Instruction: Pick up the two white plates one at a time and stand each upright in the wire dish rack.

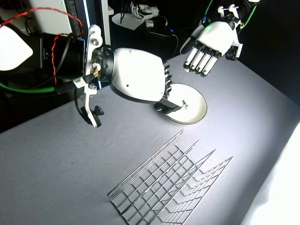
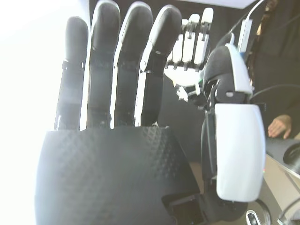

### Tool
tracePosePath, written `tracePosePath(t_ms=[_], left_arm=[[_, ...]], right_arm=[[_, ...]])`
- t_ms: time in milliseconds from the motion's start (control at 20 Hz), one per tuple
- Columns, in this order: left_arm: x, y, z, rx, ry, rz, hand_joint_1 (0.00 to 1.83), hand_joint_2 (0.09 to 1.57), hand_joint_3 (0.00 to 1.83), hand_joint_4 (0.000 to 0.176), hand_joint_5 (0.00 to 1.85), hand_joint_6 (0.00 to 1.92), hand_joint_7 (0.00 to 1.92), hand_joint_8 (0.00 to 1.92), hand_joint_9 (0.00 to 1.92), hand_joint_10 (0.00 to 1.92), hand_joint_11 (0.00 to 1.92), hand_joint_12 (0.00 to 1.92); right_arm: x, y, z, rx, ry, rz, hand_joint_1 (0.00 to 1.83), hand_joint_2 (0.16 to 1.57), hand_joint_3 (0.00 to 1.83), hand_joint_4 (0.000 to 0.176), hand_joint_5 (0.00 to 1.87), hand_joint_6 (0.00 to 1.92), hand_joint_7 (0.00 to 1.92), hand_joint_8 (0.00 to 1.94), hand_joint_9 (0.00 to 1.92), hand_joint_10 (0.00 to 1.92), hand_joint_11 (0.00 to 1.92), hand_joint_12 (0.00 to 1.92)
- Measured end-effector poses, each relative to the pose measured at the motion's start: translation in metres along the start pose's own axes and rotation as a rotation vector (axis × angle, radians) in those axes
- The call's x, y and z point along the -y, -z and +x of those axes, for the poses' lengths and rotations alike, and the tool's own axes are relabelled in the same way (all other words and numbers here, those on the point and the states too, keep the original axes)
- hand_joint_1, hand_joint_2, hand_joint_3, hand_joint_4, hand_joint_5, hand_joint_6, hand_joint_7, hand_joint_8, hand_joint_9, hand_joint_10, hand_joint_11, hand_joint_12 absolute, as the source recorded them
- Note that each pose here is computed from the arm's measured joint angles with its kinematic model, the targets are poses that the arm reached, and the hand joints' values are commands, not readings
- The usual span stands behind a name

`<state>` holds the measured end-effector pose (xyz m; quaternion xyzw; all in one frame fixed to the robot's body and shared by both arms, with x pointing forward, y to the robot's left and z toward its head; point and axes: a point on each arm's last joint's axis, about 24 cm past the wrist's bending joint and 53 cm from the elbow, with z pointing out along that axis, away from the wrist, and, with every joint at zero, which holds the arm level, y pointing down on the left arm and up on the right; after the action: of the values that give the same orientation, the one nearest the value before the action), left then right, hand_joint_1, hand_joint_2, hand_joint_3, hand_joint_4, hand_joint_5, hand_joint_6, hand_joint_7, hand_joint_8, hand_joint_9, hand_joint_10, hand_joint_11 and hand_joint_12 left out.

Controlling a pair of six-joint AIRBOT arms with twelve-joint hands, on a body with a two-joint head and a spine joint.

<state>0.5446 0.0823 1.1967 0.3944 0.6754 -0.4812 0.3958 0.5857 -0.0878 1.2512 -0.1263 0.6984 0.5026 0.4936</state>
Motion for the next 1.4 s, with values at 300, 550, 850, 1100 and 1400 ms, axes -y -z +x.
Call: tracePosePath(t_ms=[300,550,850,1100,1400], left_arm=[[-0.001,0.003,-0.001,0.0,0.001,0.005,0.0,1.26,0.02,0.0,0.0,0.0,0.0,0.0,0.0,0.0,0.0,0.0],[0.005,0.004,0.0,-0.008,0.002,0.043,0.0,1.27,0.02,0.0,0.0,0.0,0.0,0.0,0.0,0.0,0.0,0.0],[-0.02,0.014,0.019,-0.094,-0.05,0.008,0.0,1.27,0.01,0.0,0.0,0.0,0.0,0.0,0.0,0.0,0.0,0.0],[-0.041,0.007,0.042,-0.155,-0.092,-0.003,0.0,1.27,0.01,0.0,0.0,0.0,0.0,0.0,0.0,0.0,0.0,0.0],[-0.068,0.005,0.062,-0.194,-0.057,-0.02,0.0,1.29,0.01,0.0,0.0,0.0,0.0,0.0,0.0,0.0,0.0,0.0]], right_arm=[[0.002,0.0,-0.007,0.016,0.0,-0.003,0.1,1.33,0.0,0.0,0.24,0.0,0.23,0.0,0.22,0.01,0.0,0.7],[0.001,0.0,-0.01,0.023,0.004,-0.006,0.1,1.33,0.0,0.0,0.16,0.0,0.16,0.0,0.15,0.01,0.0,0.59],[0.001,0.0,-0.01,0.023,0.004,-0.008,0.28,1.28,0.0,0.0,0.18,0.0,0.18,0.0,0.17,0.01,0.0,0.63],[0.001,0.0,-0.01,0.024,0.003,-0.009,0.58,1.22,0.0,0.0,0.09,0.0,0.09,0.0,0.1,0.0,0.0,0.53],[0.0,0.0,-0.011,0.026,0.005,-0.012,0.78,1.19,0.0,0.0,0.06,0.0,0.05,0.0,0.05,0.01,0.0,0.35]])
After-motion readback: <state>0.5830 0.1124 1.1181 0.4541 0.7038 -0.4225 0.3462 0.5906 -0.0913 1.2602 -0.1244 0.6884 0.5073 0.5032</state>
